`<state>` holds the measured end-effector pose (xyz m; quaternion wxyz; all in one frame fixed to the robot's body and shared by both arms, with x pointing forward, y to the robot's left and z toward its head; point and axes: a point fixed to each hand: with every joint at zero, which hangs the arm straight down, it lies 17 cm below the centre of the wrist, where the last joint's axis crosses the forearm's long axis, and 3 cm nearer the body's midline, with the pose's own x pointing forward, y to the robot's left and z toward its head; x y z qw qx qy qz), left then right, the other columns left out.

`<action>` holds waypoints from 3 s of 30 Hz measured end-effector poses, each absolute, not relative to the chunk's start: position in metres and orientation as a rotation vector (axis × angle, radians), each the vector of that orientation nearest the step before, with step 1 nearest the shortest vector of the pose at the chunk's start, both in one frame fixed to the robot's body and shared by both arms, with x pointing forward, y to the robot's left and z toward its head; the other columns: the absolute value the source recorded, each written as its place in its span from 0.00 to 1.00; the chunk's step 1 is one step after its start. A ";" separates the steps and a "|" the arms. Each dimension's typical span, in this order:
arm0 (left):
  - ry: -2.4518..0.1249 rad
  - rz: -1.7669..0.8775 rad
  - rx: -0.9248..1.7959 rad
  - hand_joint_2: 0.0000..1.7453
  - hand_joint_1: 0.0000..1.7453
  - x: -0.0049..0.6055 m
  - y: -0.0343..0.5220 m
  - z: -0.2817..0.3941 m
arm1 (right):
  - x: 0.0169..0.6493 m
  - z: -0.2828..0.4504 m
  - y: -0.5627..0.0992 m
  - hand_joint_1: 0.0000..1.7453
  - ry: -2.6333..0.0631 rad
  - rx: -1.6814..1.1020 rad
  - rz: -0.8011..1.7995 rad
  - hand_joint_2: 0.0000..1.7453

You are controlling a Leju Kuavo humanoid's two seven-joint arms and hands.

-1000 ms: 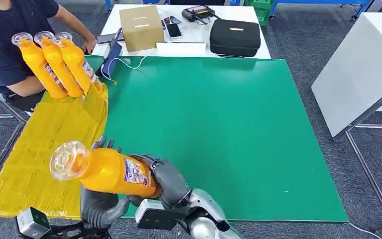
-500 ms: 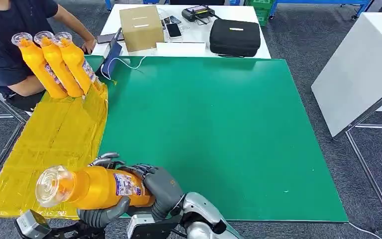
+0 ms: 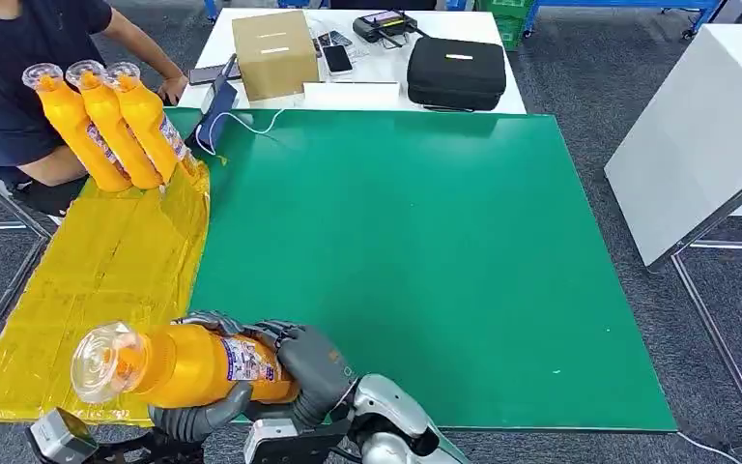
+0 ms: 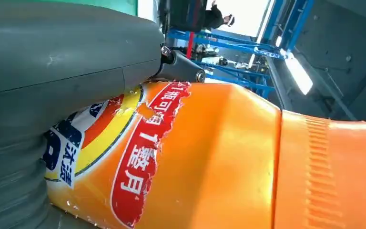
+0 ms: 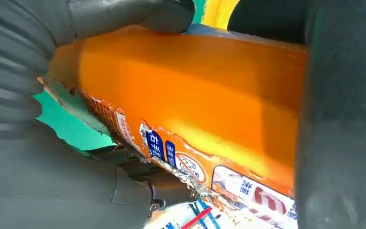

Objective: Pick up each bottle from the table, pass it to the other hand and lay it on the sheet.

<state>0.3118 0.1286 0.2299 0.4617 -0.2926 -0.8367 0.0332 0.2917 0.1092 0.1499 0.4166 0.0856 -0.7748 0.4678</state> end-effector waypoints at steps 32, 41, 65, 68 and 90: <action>-1.695 -0.649 1.269 1.00 1.00 0.394 0.277 0.141 | 0.364 0.241 -0.087 0.00 -2.154 -0.314 0.790 0.00; -1.520 -0.845 1.385 1.00 1.00 0.412 0.281 0.105 | 0.367 0.247 -0.087 0.00 -2.166 -0.319 0.808 0.00; -1.541 -0.982 0.925 0.00 0.00 0.433 0.254 0.034 | 0.376 0.253 -0.080 0.00 -2.180 -0.306 0.841 0.00; -1.542 -0.970 0.879 0.00 0.00 0.433 0.253 0.031 | 0.376 0.254 -0.079 0.00 -2.181 -0.305 0.843 0.00; -1.800 -0.440 0.228 0.00 0.00 0.413 0.236 0.086 | 0.383 0.248 -0.070 0.00 -2.165 -0.289 0.878 0.00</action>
